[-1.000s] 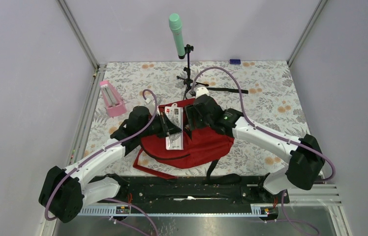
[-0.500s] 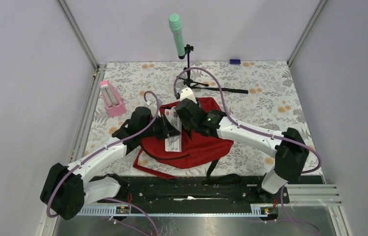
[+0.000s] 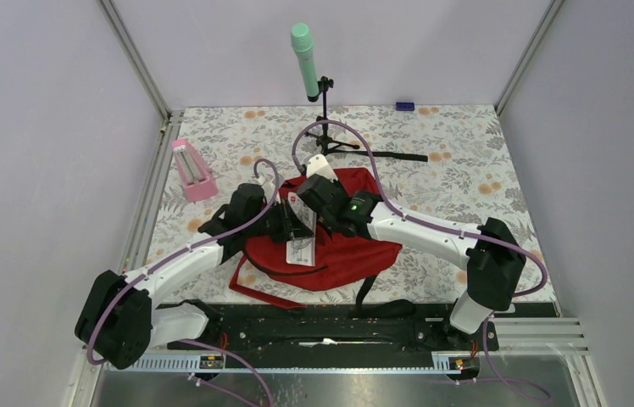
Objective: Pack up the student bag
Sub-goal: Place the stationery in the student bag.
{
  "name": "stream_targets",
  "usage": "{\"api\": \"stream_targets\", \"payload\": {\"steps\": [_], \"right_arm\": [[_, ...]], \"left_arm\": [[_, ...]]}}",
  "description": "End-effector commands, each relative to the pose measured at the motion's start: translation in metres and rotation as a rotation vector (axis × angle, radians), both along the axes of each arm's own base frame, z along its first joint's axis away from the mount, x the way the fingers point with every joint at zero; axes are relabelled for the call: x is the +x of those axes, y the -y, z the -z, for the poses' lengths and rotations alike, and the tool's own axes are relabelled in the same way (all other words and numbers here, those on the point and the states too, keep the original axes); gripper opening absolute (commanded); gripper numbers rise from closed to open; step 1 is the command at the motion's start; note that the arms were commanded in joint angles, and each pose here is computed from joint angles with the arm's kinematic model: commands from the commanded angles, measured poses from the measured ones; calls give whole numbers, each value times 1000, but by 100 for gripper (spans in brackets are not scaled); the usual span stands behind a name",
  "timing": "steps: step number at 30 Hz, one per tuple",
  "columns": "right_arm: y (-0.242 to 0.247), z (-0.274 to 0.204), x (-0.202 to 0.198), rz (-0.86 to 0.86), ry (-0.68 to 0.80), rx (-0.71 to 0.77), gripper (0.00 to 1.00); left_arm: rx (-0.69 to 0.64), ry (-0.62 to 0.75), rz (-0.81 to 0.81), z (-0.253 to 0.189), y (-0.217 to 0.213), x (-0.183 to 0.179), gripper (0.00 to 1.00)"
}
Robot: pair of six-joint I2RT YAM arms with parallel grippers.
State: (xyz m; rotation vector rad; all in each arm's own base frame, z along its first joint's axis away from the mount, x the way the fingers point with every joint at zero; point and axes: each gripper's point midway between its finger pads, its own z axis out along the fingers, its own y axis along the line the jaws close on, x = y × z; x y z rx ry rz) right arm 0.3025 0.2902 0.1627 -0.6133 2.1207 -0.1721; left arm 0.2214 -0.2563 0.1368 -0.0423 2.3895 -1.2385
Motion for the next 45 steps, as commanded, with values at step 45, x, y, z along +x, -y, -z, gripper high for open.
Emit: {"api": "stream_targets", "payload": {"steps": [45], "right_arm": [[0, -11, -36, -52, 4, 355, 0]], "left_arm": [[-408, 212, -158, -47, 65, 103, 0]]}}
